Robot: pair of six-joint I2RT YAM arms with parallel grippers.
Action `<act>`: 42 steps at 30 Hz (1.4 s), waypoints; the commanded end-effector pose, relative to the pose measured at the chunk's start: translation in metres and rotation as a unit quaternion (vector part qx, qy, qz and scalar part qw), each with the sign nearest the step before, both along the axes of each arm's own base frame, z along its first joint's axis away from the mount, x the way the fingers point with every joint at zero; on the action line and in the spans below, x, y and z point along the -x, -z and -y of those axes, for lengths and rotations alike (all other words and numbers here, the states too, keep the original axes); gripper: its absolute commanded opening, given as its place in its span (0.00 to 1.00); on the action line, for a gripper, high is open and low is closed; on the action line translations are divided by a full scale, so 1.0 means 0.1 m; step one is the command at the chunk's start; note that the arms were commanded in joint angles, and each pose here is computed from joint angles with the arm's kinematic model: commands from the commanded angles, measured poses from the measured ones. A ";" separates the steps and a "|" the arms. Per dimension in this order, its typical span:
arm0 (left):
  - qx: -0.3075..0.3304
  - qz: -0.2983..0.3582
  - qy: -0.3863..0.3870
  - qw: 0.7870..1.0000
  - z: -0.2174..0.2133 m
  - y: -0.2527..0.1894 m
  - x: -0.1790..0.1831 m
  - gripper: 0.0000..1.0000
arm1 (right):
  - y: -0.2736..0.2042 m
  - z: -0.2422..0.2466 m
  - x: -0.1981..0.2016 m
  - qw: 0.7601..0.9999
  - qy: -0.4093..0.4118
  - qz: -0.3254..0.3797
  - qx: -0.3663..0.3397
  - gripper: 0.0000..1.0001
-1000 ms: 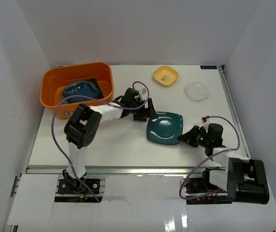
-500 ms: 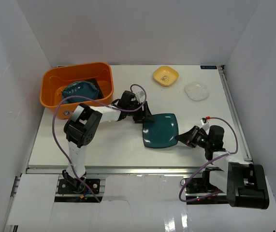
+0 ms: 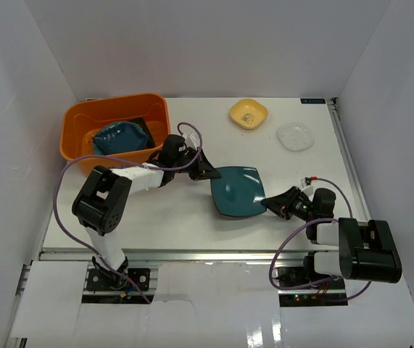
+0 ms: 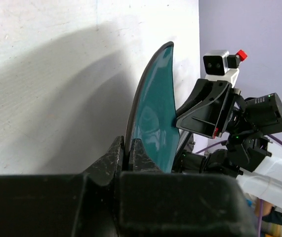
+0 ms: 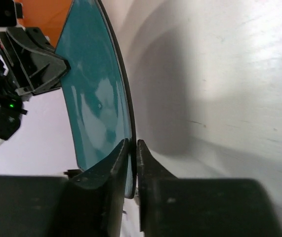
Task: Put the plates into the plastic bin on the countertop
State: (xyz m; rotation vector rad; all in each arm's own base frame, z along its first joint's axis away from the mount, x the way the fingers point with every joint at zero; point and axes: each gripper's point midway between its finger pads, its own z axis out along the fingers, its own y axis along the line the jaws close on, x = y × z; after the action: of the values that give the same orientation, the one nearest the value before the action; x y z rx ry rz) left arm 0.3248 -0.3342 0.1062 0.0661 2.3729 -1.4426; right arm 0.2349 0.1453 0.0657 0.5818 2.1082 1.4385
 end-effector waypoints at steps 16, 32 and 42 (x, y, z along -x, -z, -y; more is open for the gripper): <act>0.167 0.145 -0.049 0.974 -0.88 -2.25 -0.10 0.00 | -1.35 -0.02 -0.42 0.971 -0.037 0.232 0.054 0.90; -0.007 0.148 -0.500 0.853 -3.78 -2.02 -1.25 0.00 | -1.12 0.13 -0.49 0.964 -0.008 0.221 0.149 0.90; -0.056 0.105 -0.509 0.853 -4.05 -1.36 -1.70 0.00 | -0.93 -0.04 -0.52 0.963 -0.024 0.213 0.164 0.91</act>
State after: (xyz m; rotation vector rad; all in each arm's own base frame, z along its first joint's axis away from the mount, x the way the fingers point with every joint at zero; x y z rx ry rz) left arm 0.4764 0.0671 0.1865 -0.9582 1.9048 -0.6978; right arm 0.2792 0.1439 0.1565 0.1183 1.9759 1.1229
